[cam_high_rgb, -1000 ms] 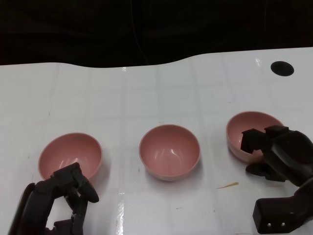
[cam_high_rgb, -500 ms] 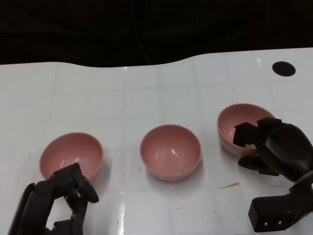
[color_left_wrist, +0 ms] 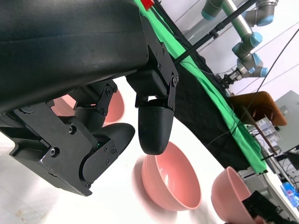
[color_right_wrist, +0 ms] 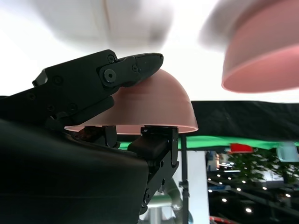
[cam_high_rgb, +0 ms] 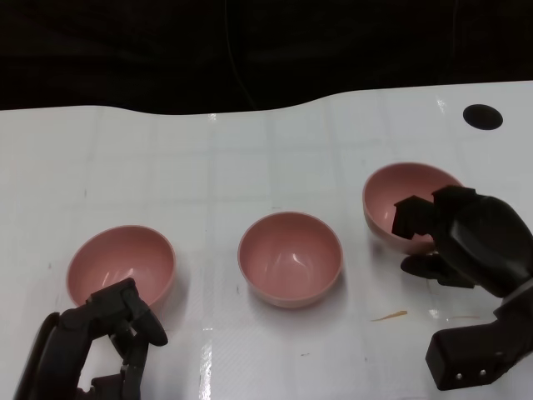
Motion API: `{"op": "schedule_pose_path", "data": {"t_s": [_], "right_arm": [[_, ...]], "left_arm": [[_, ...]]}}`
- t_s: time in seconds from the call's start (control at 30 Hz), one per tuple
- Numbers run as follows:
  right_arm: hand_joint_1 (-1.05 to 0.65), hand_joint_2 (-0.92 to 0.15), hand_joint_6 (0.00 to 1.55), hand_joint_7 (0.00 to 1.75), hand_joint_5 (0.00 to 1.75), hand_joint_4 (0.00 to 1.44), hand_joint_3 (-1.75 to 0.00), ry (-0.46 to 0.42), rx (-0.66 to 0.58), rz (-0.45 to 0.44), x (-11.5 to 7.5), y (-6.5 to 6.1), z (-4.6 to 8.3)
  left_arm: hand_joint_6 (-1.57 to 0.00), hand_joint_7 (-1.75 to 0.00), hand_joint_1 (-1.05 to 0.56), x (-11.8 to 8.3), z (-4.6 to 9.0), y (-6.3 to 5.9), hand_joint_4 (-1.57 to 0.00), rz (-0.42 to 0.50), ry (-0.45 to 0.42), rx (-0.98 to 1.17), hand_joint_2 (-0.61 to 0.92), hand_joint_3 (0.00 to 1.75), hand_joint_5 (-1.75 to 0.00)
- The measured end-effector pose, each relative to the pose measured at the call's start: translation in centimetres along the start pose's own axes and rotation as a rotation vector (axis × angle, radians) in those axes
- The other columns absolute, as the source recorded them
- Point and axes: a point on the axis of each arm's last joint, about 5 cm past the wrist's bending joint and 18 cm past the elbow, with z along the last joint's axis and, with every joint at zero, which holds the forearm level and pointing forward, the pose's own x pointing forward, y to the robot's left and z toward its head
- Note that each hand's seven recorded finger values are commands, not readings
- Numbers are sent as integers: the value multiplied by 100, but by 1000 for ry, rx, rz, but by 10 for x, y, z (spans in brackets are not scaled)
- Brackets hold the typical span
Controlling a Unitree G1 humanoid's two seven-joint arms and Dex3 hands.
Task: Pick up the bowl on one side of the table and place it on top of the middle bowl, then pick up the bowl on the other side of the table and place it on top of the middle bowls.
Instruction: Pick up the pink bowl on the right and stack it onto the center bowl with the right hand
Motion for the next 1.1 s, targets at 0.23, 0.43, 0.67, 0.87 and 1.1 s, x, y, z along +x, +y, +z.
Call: {"op": "schedule_pose_path", "data": {"t_s": [0.23,0.43,0.67,0.87,1.1], "right_arm": [[-18,-86,58,175,175,85,-35,-79,38,-40,12,-12,10],[-20,-81,63,170,175,89,-56,-129,38,-44,20,-21,16],[-21,-71,61,174,175,91,-65,-222,36,-57,33,-35,26],[-31,-72,63,175,175,93,-80,-305,43,-92,46,-45,39],[-26,-59,65,175,175,96,-100,-372,88,-77,54,-48,55]], "left_arm": [[-78,-151,-5,0,0,0,-81,0,0,-1,40,136,-168],[-78,-151,-5,0,0,-2,-81,0,0,-7,40,136,-169],[-78,-150,-6,1,1,-2,-80,2,11,-8,42,133,-168],[-77,-151,-5,0,2,-2,-80,2,16,-6,43,132,-168],[-76,-152,-6,1,2,-3,-80,-11,12,9,44,131,-171]]}}
